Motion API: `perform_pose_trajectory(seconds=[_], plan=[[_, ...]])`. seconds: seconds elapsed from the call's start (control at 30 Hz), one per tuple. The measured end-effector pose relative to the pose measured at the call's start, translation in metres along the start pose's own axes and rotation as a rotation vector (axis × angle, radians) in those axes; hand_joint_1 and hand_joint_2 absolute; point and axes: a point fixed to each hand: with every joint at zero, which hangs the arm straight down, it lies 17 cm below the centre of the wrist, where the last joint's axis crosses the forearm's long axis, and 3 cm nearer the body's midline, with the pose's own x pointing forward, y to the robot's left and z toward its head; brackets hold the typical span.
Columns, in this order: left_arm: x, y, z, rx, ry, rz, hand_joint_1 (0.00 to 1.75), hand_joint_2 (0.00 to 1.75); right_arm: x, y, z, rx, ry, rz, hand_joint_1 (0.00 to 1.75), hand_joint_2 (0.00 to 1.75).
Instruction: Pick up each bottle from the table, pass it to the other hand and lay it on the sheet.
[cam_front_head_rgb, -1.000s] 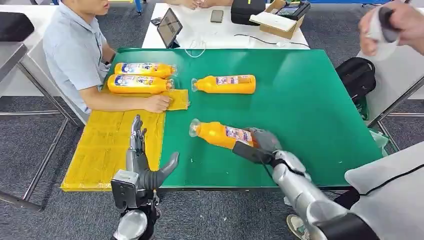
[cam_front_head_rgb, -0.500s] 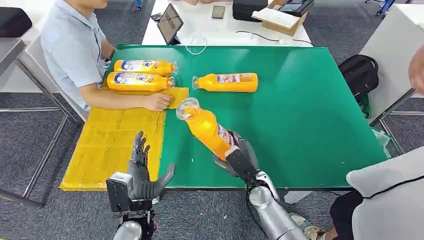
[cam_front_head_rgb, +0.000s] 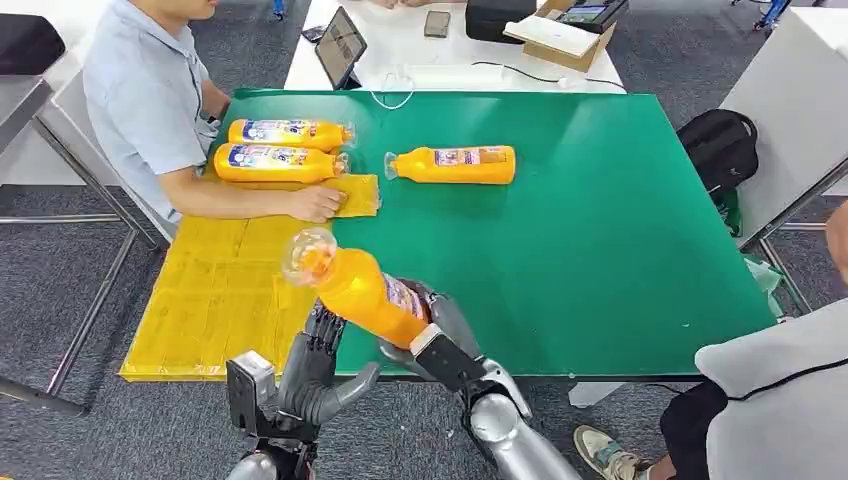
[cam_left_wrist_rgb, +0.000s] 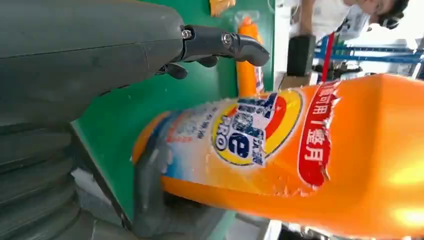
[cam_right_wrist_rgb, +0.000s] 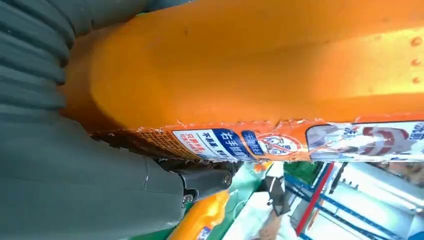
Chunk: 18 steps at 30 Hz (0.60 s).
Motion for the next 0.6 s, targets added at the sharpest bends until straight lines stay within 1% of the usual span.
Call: perform_pose_trajectory(seconds=[0.13, 0.2, 0.3, 0.47, 0.6], plan=[[0.008, -0.004, -0.009, -0.010, -0.026, 0.008, 0.00, 1.75, 0.013, 0.041, 0.004, 0.095, -0.044, 0.004, 1.75, 1.75], [0.009, -0.004, -0.012, -0.007, -0.022, 0.019, 0.00, 1.75, 0.016, 0.056, 0.008, 0.122, -0.055, -0.004, 1.75, 1.75], [0.004, 0.002, -0.014, 0.031, 0.008, 0.063, 0.00, 1.75, 0.013, 0.066, 0.009, 0.146, -0.047, -0.022, 1.75, 1.75], [0.006, 0.017, -0.015, 0.114, -0.009, 0.049, 0.00, 1.75, 0.014, 0.084, 0.004, 0.198, -0.042, -0.019, 1.75, 1.75], [0.005, 0.021, -0.015, 0.135, 0.000, 0.062, 0.00, 1.75, 0.011, 0.091, 0.002, 0.229, -0.039, -0.007, 1.75, 1.75]])
